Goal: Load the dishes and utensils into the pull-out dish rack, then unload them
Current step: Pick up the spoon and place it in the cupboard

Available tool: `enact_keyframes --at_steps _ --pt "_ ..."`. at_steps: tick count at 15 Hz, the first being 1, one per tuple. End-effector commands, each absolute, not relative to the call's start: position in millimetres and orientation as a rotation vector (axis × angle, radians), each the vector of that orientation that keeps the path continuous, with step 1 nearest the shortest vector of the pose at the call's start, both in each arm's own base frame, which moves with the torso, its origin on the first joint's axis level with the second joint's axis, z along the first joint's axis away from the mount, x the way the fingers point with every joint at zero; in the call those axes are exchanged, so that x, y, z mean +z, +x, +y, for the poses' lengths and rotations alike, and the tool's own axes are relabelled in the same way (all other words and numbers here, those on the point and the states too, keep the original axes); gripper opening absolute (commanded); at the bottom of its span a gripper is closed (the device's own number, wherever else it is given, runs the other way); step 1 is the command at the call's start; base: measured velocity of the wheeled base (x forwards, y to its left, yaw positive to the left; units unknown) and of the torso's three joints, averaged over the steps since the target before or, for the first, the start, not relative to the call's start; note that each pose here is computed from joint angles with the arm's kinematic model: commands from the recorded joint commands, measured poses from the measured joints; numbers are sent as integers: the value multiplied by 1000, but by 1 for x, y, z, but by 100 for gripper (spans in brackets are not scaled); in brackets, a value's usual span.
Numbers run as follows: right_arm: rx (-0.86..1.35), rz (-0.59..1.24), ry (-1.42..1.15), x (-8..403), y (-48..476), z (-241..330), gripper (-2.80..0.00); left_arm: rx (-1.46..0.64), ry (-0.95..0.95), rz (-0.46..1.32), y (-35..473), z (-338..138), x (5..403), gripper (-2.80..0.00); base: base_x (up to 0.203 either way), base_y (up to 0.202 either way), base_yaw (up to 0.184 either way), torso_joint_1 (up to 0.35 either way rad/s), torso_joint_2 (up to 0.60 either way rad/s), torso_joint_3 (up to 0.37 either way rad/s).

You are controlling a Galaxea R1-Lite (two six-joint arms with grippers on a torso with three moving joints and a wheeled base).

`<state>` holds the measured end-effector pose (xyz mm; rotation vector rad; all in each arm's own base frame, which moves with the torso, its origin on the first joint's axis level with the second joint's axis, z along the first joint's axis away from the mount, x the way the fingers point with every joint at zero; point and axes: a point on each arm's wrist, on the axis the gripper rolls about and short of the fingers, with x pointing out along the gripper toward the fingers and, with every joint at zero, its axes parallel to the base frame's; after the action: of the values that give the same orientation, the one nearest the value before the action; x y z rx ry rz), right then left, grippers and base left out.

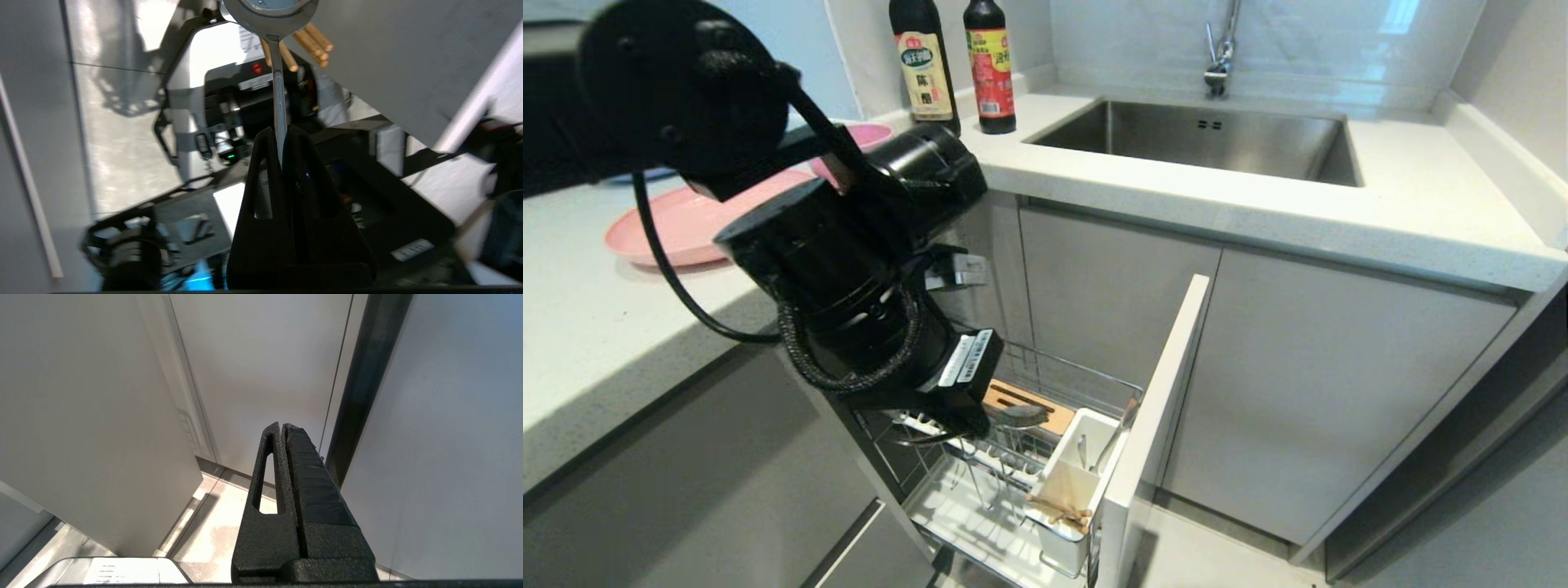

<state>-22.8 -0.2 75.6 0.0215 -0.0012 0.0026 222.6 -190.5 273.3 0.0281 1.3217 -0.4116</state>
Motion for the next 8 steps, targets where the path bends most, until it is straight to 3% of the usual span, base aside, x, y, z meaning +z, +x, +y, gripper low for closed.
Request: enact_keyframes --at_steps 1,8 --pt "3 0 21 75 -23 0 -280 -423 100 1374 235 -202 254 -280 0 0 0 0 0 0" --pt "3 0 21 75 -23 0 -280 -482 252 1349 264 -224 220 -280 0 0 0 0 0 0"
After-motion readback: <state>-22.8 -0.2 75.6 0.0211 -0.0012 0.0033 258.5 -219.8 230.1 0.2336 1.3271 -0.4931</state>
